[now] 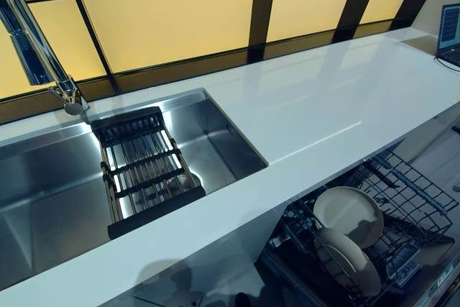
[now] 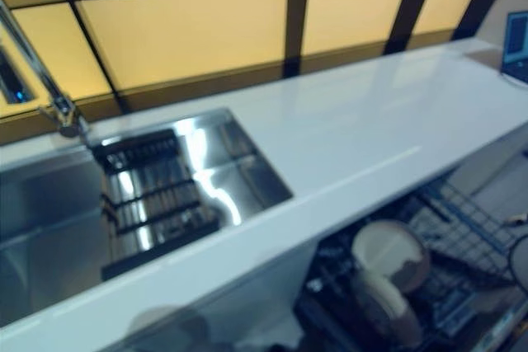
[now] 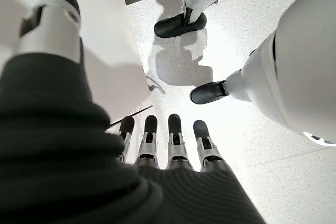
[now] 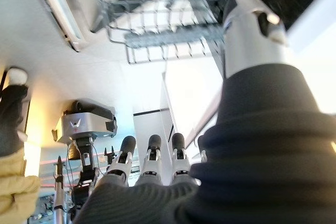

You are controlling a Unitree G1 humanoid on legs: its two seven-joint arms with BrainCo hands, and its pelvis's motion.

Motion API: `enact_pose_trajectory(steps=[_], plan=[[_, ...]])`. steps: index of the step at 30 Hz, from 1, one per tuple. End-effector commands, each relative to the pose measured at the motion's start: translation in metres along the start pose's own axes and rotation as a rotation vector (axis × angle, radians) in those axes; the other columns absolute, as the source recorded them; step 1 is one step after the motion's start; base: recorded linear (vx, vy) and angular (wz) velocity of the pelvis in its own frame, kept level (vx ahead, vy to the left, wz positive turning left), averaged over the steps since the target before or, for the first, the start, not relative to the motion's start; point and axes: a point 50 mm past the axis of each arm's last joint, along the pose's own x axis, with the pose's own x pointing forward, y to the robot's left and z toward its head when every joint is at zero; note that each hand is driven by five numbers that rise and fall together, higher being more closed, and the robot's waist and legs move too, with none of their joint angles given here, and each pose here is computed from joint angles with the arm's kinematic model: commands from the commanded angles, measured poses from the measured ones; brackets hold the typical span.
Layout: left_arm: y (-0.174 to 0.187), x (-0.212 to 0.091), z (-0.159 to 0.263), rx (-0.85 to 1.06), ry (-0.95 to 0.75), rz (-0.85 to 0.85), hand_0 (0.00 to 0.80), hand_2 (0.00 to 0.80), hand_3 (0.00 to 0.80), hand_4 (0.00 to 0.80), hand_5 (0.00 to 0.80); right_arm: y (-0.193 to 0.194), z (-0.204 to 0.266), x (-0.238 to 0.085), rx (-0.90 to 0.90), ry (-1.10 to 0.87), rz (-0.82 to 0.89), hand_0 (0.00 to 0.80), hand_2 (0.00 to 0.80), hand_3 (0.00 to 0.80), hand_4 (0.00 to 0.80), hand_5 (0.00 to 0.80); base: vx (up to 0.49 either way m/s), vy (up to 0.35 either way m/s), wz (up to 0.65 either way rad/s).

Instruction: Take plates into dishwasher

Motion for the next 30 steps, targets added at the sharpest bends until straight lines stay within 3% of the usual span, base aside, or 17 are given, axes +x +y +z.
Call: enact_pose_trajectory(steps=[1, 8, 15, 22, 30], plan=[[0.032, -0.003, -0.005, -0.058, 0.040, 0.111, 0.000, 0.000, 0.000, 0.000, 0.000, -0.012, -0.006, 0.002, 0.101, 0.037, -0.014, 0.000, 0.000, 0.000, 0.000, 0.000, 0.000, 0.000, 0.00], [0.044, -0.005, -0.019, -0.146, 0.095, 0.163, 0.000, 0.000, 0.000, 0.000, 0.000, 0.021, -0.074, 0.004, 0.264, 0.216, 0.058, 0.000, 0.000, 0.000, 0.000, 0.000, -0.001, 0.024, 0.01], [0.059, -0.008, -0.008, 0.022, 0.125, 0.189, 0.000, 0.000, 0.000, 0.000, 0.000, 0.069, -0.171, -0.015, 0.390, 0.439, 0.092, 0.000, 0.000, 0.000, 0.000, 0.000, 0.000, 0.055, 0.11], [0.081, -0.014, 0.014, -0.023, 0.083, 0.251, 0.000, 0.000, 0.000, 0.000, 0.000, 0.096, -0.189, -0.024, 0.488, 0.508, 0.194, 0.000, 0.000, 0.000, 0.000, 0.000, -0.236, -0.046, -0.20], [0.111, -0.023, -0.002, -0.061, 0.116, 0.327, 0.000, 0.000, 0.000, 0.000, 0.000, 0.126, -0.201, -0.031, 0.573, 0.658, 0.293, 0.000, 0.000, 0.000, 0.000, 0.000, -0.354, -0.229, -0.39]])
